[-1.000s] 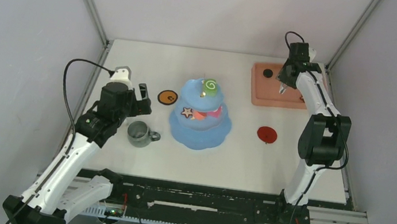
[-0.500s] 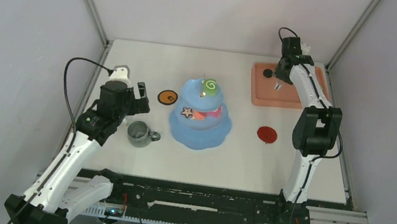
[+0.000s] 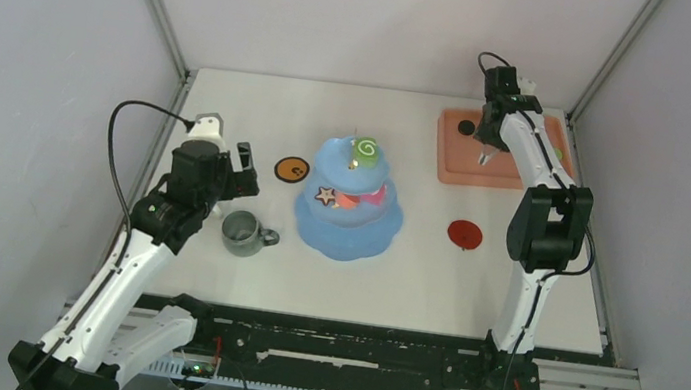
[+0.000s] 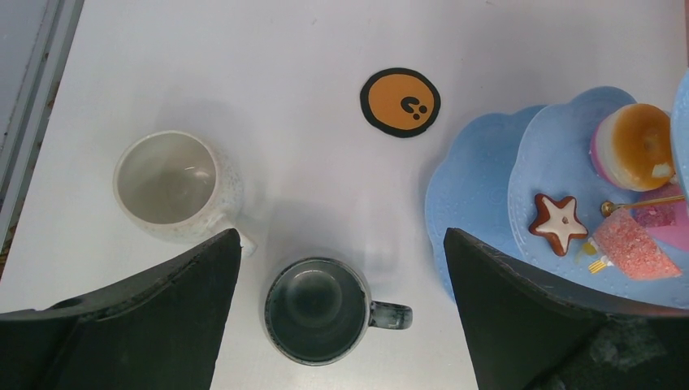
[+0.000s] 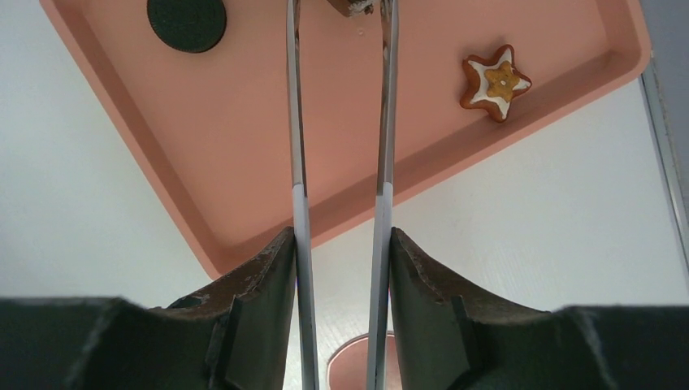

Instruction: Serve the afternoon tea

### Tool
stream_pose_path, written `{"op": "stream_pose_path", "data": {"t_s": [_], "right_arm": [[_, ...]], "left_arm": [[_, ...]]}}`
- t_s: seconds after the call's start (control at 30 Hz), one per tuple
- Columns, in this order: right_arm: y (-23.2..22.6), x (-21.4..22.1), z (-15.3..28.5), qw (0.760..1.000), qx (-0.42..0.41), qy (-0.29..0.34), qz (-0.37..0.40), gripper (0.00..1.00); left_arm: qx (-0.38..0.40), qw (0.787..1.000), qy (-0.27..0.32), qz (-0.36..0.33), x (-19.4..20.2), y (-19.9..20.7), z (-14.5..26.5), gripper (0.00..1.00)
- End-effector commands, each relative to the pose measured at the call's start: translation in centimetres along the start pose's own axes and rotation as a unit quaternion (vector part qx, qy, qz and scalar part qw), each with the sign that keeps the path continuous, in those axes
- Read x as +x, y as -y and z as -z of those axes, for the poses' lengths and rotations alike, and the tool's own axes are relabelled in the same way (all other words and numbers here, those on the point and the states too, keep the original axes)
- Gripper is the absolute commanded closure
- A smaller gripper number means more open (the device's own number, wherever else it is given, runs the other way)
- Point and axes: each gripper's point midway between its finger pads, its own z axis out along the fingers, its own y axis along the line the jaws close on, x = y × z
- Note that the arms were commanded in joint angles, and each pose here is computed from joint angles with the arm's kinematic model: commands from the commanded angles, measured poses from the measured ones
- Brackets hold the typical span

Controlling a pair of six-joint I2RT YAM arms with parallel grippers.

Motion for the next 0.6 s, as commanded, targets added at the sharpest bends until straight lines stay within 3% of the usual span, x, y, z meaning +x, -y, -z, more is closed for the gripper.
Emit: {"op": "stream_pose_path", "data": {"t_s": [0.0,0.57], "right_arm": [[0.6,-1.1,1.8,1.0,-0.006,0.015,0.015,0.5],[2.6,1.5,4.4,0.998,-0.057,0.0,0.015,0.49]], "left_arm": [[0.01,0.999,0.034,0.005,-1.7,0.2,0.5,0.0],[0.02,0.999,0.03,0.012,-1.5,0.6,0.3,0.0]]}}
